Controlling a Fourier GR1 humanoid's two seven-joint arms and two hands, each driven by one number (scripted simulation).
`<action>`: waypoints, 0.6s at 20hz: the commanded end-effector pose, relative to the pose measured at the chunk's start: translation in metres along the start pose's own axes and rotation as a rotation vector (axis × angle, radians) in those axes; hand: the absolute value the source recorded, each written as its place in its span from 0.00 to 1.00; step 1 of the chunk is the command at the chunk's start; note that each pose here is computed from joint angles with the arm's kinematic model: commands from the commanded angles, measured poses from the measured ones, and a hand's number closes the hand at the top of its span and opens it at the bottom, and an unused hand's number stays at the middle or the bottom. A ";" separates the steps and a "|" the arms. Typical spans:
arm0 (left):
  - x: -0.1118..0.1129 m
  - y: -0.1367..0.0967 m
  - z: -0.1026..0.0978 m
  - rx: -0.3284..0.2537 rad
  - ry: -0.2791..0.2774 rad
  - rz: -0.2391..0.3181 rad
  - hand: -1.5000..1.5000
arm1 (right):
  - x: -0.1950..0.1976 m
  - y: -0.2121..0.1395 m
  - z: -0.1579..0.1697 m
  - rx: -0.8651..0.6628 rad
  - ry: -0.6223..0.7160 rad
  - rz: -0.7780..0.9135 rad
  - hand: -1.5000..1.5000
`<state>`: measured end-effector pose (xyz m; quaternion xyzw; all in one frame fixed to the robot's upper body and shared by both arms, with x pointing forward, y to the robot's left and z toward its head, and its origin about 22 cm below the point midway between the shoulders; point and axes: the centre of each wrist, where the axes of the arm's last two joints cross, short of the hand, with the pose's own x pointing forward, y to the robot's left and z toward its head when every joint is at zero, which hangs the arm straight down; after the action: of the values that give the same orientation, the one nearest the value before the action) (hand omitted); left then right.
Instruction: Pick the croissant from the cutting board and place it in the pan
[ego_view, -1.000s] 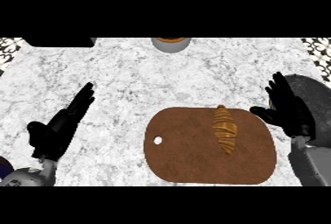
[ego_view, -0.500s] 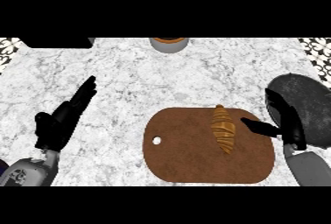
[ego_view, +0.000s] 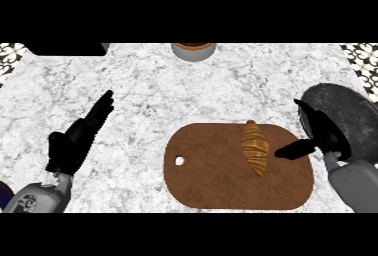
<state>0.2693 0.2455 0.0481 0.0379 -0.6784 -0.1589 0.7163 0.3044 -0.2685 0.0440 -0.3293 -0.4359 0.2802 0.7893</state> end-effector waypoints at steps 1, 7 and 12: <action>0.010 0.008 -0.007 -0.002 -0.009 -0.007 0.50 | 0.038 -0.027 -0.001 0.136 0.102 0.196 0.00; 0.016 0.001 -0.014 -0.032 -0.007 -0.003 0.50 | 0.109 -0.022 -0.008 0.405 0.192 0.339 0.00; 0.011 -0.002 -0.015 -0.020 0.004 -0.001 0.50 | 0.129 -0.007 -0.017 0.532 0.226 0.367 0.00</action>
<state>0.2798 0.2457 0.0553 0.0323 -0.6778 -0.1676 0.7152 0.3649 -0.2084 0.0987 -0.2198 -0.2683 0.4384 0.8292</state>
